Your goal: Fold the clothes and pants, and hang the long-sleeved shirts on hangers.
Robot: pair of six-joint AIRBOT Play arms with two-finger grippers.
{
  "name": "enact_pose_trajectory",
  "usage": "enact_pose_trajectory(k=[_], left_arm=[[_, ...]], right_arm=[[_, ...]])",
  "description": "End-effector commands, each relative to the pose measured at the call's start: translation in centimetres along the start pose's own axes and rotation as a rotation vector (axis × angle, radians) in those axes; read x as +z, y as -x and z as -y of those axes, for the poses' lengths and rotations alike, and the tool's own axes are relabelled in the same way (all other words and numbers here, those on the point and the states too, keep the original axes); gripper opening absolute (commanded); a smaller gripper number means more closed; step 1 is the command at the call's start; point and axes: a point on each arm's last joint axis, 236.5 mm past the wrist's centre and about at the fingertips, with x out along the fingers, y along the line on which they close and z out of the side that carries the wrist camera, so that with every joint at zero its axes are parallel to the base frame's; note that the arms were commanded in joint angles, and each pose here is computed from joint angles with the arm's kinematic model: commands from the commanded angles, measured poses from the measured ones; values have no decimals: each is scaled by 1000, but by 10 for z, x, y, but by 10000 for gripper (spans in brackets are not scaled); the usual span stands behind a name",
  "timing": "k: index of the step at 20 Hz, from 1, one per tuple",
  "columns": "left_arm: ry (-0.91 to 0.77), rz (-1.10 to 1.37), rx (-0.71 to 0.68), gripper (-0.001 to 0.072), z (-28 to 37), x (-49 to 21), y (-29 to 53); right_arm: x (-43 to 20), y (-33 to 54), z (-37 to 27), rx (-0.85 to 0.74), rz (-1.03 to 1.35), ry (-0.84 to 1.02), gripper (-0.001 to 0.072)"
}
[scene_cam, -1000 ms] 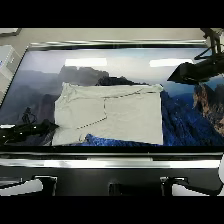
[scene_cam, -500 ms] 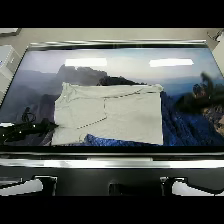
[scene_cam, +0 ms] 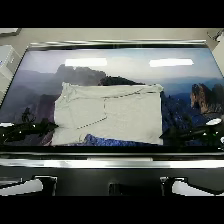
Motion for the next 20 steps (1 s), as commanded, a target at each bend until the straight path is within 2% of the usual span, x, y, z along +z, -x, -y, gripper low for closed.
enact_pose_trajectory(k=[1, 9, 10, 12, 13, 14, 18, 20], left_arm=[[12, 1, -2, 20, 1, 0, 0], [18, 1, -2, 20, 1, 0, 0], [18, 1, -2, 19, 1, 0, 0], [18, 1, -2, 20, 0, 1, 0], [18, 1, -2, 20, 0, 0, 0], [18, 1, -2, 20, 1, 0, 0], [1, 1, -20, 17, 10, 6, 4], [-81, 18, -37, 17, 36, 21, 11]], right_arm=[[4, -11, 15, -34, 42, -2, 598], [11, -26, 13, -96, 53, 23, 572], [13, -30, 11, -110, 57, 28, 499], [16, -35, 8, -127, 63, 53, 289], [18, -35, 6, -123, 69, 53, 145], [19, -35, 3, -109, 75, 48, 59], [28, -26, -37, 18, 141, 93, 37], [44, -2, -76, 79, 248, 181, 36]])
